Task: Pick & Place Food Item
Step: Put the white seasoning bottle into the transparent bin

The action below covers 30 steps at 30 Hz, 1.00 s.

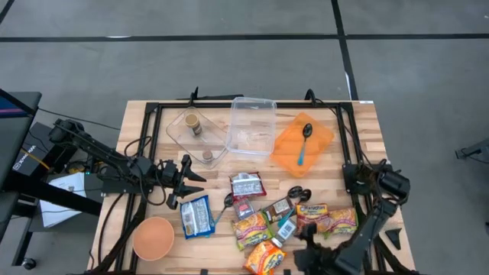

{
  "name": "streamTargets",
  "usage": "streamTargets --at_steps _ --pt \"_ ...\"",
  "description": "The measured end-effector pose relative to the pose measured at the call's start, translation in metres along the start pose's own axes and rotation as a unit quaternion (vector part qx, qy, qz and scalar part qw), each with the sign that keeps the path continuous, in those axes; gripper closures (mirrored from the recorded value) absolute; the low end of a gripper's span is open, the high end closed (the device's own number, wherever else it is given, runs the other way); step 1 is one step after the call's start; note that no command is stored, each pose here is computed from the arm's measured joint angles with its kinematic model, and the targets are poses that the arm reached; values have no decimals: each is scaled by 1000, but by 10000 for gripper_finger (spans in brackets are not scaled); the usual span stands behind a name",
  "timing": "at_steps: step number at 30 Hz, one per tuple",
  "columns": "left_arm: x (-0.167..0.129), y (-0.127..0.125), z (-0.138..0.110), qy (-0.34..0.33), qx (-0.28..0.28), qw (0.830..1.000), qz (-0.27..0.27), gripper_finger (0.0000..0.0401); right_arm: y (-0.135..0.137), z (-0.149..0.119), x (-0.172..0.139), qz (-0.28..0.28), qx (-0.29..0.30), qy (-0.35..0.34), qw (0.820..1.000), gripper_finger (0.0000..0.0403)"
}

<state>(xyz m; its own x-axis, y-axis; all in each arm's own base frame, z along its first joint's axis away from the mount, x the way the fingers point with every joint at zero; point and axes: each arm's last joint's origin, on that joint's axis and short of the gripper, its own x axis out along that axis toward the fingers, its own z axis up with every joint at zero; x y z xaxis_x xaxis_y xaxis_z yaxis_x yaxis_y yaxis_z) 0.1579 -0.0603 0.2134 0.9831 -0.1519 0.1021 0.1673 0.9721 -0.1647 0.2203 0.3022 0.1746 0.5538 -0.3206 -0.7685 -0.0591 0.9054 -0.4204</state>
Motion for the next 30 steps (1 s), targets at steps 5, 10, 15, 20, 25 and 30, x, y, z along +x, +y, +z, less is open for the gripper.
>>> streamTargets --at_steps 5,10,15,20,25,30 --pt "0 0 -2 8 2 1000 1 266 -25 15 28 63 -56 108 991 117" --pt "0 0 -3 15 4 1000 2 266 -43 26 46 112 -111 146 977 117" --pt "0 0 -3 16 0 1000 2 266 -50 31 54 133 -159 145 968 117" --pt "0 1 -5 25 -7 1000 4 266 -55 33 61 150 -162 149 964 117" --pt "0 1 -5 25 -10 1000 4 266 -58 37 65 160 -150 139 966 117" --pt "0 1 -5 25 -15 1000 4 266 -56 27 78 194 -137 148 960 117"
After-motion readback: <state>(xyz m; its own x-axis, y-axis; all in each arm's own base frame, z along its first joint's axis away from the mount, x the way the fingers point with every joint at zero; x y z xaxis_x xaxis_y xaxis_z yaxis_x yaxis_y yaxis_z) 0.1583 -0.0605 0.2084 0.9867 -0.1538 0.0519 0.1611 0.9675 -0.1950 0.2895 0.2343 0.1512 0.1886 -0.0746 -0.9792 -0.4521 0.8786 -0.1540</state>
